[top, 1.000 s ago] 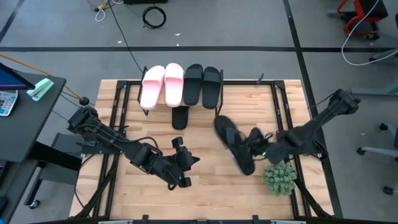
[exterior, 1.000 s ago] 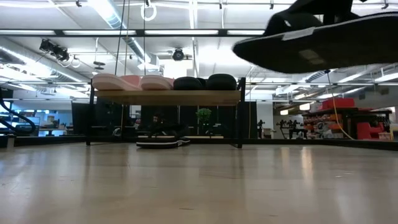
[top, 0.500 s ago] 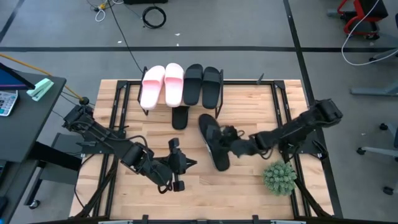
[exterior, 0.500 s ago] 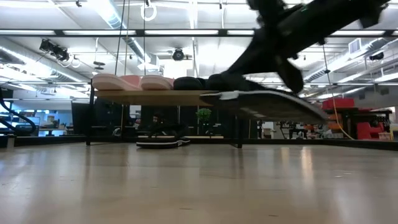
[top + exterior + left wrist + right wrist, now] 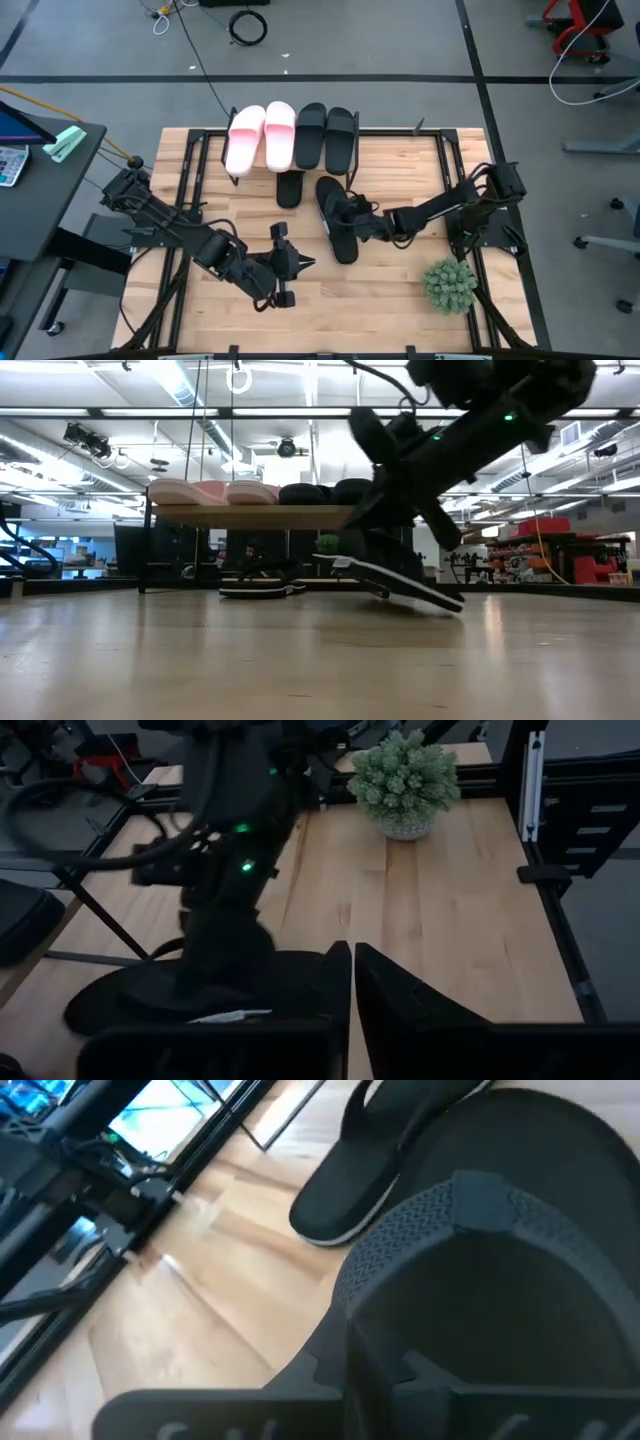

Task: Pick and place slides into the shelf
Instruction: Put the black slipper under the shelf

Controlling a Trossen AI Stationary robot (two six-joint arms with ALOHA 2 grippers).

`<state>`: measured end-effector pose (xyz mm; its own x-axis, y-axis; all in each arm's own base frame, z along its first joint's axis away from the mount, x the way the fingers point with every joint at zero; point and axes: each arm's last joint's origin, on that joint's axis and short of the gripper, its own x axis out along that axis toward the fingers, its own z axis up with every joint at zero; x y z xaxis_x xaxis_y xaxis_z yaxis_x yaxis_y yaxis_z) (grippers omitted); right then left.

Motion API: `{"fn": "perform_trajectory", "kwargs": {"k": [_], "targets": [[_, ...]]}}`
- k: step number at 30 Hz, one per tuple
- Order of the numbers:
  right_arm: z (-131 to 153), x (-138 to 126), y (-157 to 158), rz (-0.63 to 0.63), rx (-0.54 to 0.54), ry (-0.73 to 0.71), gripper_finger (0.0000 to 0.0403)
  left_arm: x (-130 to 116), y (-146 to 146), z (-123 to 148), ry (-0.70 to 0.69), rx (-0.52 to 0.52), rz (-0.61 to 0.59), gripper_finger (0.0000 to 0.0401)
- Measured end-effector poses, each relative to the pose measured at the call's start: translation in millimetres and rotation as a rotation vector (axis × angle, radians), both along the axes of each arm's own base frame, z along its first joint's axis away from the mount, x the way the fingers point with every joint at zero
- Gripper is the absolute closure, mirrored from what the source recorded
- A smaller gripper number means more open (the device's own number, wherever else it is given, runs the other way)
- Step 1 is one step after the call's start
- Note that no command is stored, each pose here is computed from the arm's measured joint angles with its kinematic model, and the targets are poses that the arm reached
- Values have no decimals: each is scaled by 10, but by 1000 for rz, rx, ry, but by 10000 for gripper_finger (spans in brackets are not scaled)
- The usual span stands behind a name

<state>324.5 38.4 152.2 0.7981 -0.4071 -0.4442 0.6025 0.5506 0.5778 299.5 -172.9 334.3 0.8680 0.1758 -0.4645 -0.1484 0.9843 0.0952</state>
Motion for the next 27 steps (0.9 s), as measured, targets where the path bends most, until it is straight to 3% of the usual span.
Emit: {"fn": "perform_trajectory", "kwargs": {"k": [8, 11, 16, 27], "targets": [[70, 327, -111, 55, -110, 48, 371, -13, 7, -20, 17, -16, 17, 393], [125, 405, -169, 75, -164, 149, 352, -26, -6, -26, 22, -18, 16, 397], [200, 420, -249, 60, -171, 308, 331, -66, -57, -36, 31, -26, 5, 384], [233, 409, -108, 115, -199, 329, 329, -105, -121, -36, 30, -27, -17, 392]]}}
